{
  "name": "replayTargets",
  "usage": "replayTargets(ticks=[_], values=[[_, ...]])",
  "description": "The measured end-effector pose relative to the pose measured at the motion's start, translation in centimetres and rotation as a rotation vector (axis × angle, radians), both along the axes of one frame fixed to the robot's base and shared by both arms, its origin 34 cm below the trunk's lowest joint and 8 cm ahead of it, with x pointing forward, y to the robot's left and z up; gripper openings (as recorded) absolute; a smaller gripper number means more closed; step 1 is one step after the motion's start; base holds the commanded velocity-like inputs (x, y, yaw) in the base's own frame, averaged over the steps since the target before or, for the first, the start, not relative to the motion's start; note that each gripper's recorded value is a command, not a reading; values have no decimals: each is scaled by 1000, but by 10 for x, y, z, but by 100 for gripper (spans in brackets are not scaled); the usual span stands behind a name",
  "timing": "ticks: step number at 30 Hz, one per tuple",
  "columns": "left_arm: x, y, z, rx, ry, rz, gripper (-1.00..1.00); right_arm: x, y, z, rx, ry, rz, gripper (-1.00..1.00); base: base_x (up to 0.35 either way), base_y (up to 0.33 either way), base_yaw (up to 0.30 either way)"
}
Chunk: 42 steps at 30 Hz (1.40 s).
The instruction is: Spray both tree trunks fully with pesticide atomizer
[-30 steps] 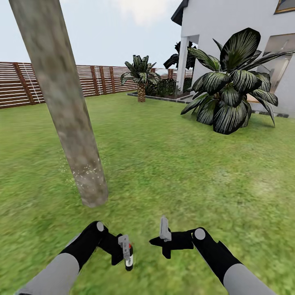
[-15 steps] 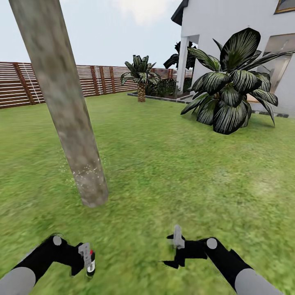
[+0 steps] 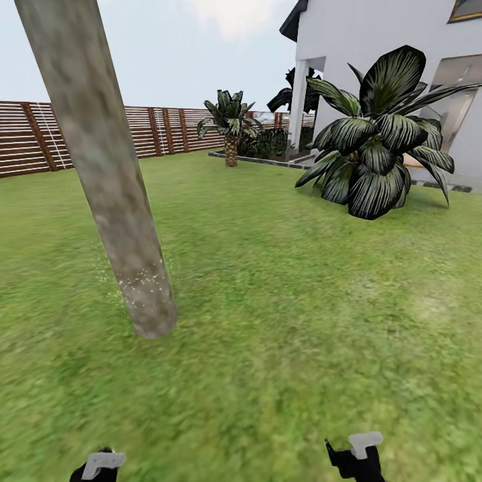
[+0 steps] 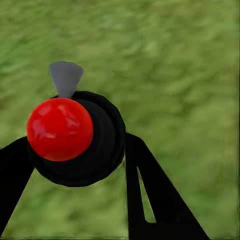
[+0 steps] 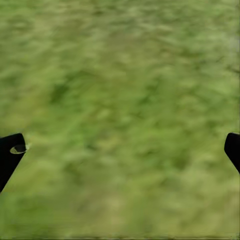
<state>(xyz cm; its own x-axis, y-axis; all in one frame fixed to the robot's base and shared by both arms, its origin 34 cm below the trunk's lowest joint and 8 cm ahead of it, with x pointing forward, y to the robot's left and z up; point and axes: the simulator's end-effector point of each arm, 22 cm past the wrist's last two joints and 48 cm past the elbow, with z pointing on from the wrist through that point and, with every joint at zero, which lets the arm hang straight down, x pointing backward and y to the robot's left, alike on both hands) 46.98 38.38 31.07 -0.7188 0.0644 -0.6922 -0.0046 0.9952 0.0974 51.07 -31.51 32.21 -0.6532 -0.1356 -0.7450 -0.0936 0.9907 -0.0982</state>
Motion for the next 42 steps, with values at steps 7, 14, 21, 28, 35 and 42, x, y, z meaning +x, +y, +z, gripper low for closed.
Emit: replayTargets(ticks=[7, 14, 21, 28, 35, 42], values=[[-6, -20, -6, -28, 9, -4, -100, -11, 6, -6, 10, 16, -1, 100, -74, 0, 0], [-5, -15, -5, -36, -3, 45, -100, -10, 6, -5, 12, 14, -2, 100, -325, -60, 158], [-4, -12, -3, -41, -12, 73, -100, -10, 17, -5, 24, 13, 1, 100, -238, -233, 269], [-2, -13, -1, -45, -21, 79, -100, -8, 22, -4, 31, 8, 0, 100, -130, -293, 262], [0, -12, 2, -45, -29, 81, -100, -6, 23, -1, 32, 2, 1, 100, -102, -299, 261], [2, -13, 3, -46, -34, 80, -100, -5, 23, 0, 33, -2, 1, 100, -13, -309, 267]])
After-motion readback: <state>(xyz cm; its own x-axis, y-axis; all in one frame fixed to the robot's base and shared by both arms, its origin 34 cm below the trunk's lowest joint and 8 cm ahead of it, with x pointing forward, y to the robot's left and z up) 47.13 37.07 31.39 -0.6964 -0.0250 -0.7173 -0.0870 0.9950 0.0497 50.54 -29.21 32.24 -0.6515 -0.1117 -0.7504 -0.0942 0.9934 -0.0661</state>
